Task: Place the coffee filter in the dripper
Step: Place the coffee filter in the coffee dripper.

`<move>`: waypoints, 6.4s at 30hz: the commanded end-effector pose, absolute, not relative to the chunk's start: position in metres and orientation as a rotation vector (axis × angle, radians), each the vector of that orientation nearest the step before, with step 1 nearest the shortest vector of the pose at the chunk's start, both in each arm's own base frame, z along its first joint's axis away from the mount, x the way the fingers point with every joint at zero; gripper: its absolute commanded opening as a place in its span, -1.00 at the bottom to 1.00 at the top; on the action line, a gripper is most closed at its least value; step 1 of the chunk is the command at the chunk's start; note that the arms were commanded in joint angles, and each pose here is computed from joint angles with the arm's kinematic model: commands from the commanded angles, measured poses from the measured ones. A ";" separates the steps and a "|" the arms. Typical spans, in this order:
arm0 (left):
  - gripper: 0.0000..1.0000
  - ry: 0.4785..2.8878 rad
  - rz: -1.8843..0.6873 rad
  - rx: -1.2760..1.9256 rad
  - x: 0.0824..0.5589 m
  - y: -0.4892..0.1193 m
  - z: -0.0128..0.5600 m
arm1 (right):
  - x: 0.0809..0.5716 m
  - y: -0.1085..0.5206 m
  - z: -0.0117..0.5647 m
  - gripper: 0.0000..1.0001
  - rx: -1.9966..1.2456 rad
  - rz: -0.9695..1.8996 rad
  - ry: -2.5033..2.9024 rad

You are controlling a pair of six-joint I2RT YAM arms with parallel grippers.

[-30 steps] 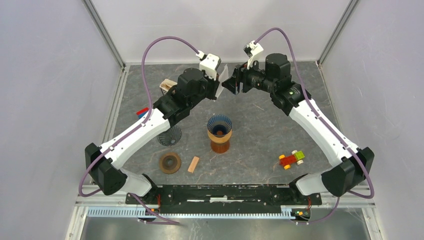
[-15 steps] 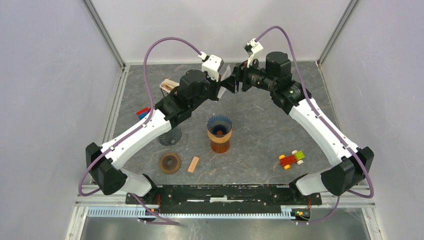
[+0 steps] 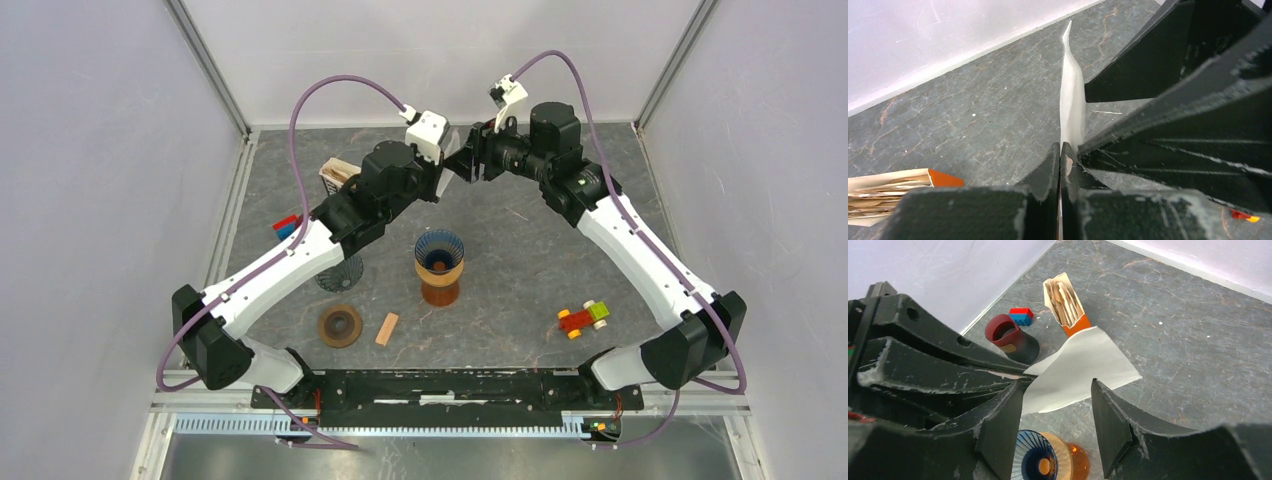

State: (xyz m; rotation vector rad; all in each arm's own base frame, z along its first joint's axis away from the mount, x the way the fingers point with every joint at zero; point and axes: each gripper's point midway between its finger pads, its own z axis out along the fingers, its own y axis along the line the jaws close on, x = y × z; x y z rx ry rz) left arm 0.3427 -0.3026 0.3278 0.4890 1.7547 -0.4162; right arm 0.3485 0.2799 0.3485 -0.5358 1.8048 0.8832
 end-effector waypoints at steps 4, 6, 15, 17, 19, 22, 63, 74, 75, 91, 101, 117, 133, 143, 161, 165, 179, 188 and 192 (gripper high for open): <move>-0.95 1.693 -0.391 0.508 0.344 -0.305 0.340 | 0.361 0.273 0.366 0.13 -0.488 0.831 1.771; -0.95 1.690 -0.380 0.503 0.345 -0.304 0.341 | 0.361 0.272 0.365 0.12 -0.484 0.826 1.775; -0.96 1.673 -0.328 0.532 0.346 -0.306 0.341 | 0.356 0.277 0.366 0.05 -0.506 0.871 1.762; -0.96 1.667 -0.303 0.545 0.346 -0.307 0.340 | 0.352 0.280 0.368 0.03 -0.515 0.901 1.753; -0.95 1.659 -0.285 0.552 0.346 -0.308 0.341 | 0.351 0.282 0.370 0.00 -0.519 0.916 1.749; -0.95 1.651 -0.253 0.562 0.346 -0.309 0.340 | 0.350 0.282 0.371 -0.04 -0.521 0.919 1.748; -0.95 1.634 -0.199 0.492 0.353 -0.303 0.350 | 0.367 0.262 0.333 -0.37 -0.463 0.791 1.822; -0.95 1.621 -0.170 0.521 0.354 -0.305 0.347 | 0.370 0.265 0.333 -0.86 -0.483 0.757 1.820; -0.96 1.613 -0.151 0.530 0.355 -0.304 0.345 | 0.369 0.265 0.334 -0.92 -0.484 0.759 1.819; -0.95 1.484 0.082 0.555 0.363 -0.293 0.348 | 0.370 0.261 0.329 -1.00 -0.473 0.664 1.836; -0.95 1.469 0.108 0.554 0.362 -0.289 0.349 | 0.371 0.249 0.336 -1.00 -0.499 0.562 1.805; -0.95 1.501 0.045 0.489 0.359 -0.282 0.349 | 0.367 0.247 0.336 -0.92 -0.523 0.574 1.787; -0.95 1.539 -0.007 0.454 0.358 -0.290 0.349 | 0.361 0.277 0.334 -0.35 -0.540 0.793 1.791; -0.96 1.544 -0.020 0.448 0.357 -0.291 0.347 | 0.366 0.277 0.326 -0.24 -0.526 0.776 1.820; -0.95 1.590 -0.146 0.338 0.352 -0.295 0.341 | 0.364 0.287 0.311 -0.19 -0.488 0.877 1.852; -0.95 1.598 -0.160 0.337 0.351 -0.297 0.337 | 0.363 0.289 0.310 -0.18 -0.483 0.891 1.856; -0.96 1.619 -0.184 0.323 0.351 -0.298 0.334 | 0.366 0.283 0.318 -0.76 -0.489 0.836 1.838; -0.96 1.620 -0.161 0.319 0.354 -0.291 0.330 | 0.373 0.258 0.326 -1.00 -0.466 0.660 1.828; -0.96 1.620 -0.150 0.308 0.356 -0.289 0.330 | 0.373 0.252 0.329 -1.00 -0.454 0.619 1.824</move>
